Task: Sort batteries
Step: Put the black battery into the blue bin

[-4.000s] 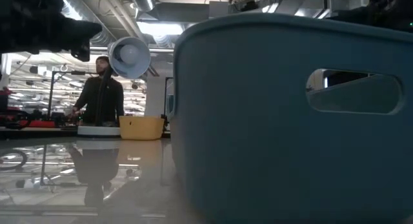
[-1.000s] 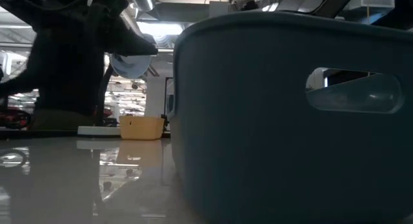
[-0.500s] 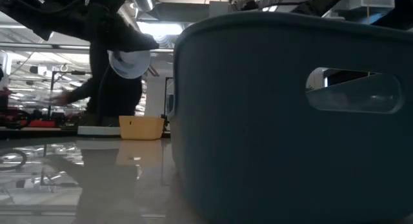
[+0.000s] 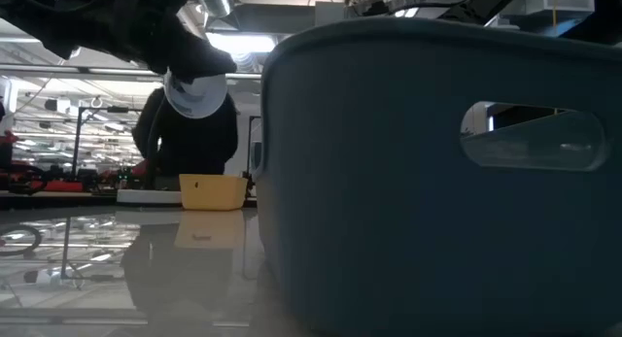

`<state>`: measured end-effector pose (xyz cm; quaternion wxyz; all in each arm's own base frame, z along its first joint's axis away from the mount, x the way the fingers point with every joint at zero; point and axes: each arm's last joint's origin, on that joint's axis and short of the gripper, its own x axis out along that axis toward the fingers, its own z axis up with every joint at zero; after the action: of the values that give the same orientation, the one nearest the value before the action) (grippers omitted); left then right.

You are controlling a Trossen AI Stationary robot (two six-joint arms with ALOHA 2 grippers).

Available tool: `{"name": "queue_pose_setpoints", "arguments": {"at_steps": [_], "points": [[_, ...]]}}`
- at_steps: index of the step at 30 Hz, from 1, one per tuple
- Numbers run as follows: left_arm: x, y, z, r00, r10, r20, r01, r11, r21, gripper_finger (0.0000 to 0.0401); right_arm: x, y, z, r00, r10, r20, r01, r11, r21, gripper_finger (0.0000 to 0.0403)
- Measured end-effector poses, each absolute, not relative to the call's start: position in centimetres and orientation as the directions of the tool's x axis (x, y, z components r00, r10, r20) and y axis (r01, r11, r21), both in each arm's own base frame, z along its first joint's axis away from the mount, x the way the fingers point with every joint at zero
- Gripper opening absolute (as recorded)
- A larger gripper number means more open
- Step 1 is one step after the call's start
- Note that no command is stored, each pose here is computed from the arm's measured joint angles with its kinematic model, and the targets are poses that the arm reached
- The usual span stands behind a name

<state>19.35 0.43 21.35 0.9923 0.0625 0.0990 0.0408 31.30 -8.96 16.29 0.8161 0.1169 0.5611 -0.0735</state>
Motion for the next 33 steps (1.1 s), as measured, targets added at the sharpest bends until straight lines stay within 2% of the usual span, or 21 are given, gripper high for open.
{"name": "queue_pose_setpoints", "arguments": {"at_steps": [5,11,19,22,25,33], "points": [[19.4,-0.1,21.4,0.979,0.068,-0.191,-0.033,0.983,0.183,0.0168,31.1,-8.4,16.2,0.313,-0.016,-0.95,0.498,0.854,0.15,0.016],[19.4,0.0,21.4,0.979,0.069,-0.191,-0.027,0.976,0.215,0.0168,30.9,-7.2,16.1,0.244,-0.115,-0.963,0.698,0.71,0.092,0.016],[19.3,-0.1,21.1,0.973,0.069,-0.221,-0.018,0.974,0.227,0.0168,30.1,-6.9,18.3,0.243,-0.244,-0.939,0.78,0.625,0.039,0.016],[19.3,-0.1,20.9,0.969,0.069,-0.236,-0.014,0.973,0.229,0.0168,29.2,-6.9,18.5,0.172,-0.299,-0.939,0.825,0.564,-0.029,0.016],[19.2,-0.1,20.8,0.967,0.069,-0.246,-0.012,0.974,0.227,0.0168,28.5,-6.7,17.6,0.125,-0.333,-0.935,0.847,0.526,-0.074,0.016],[19.2,-0.1,20.7,0.965,0.07,-0.254,-0.017,0.979,0.204,0.0168,26.4,-6.2,13.5,0.133,-0.324,-0.937,0.901,0.434,-0.022,0.0159]]}}
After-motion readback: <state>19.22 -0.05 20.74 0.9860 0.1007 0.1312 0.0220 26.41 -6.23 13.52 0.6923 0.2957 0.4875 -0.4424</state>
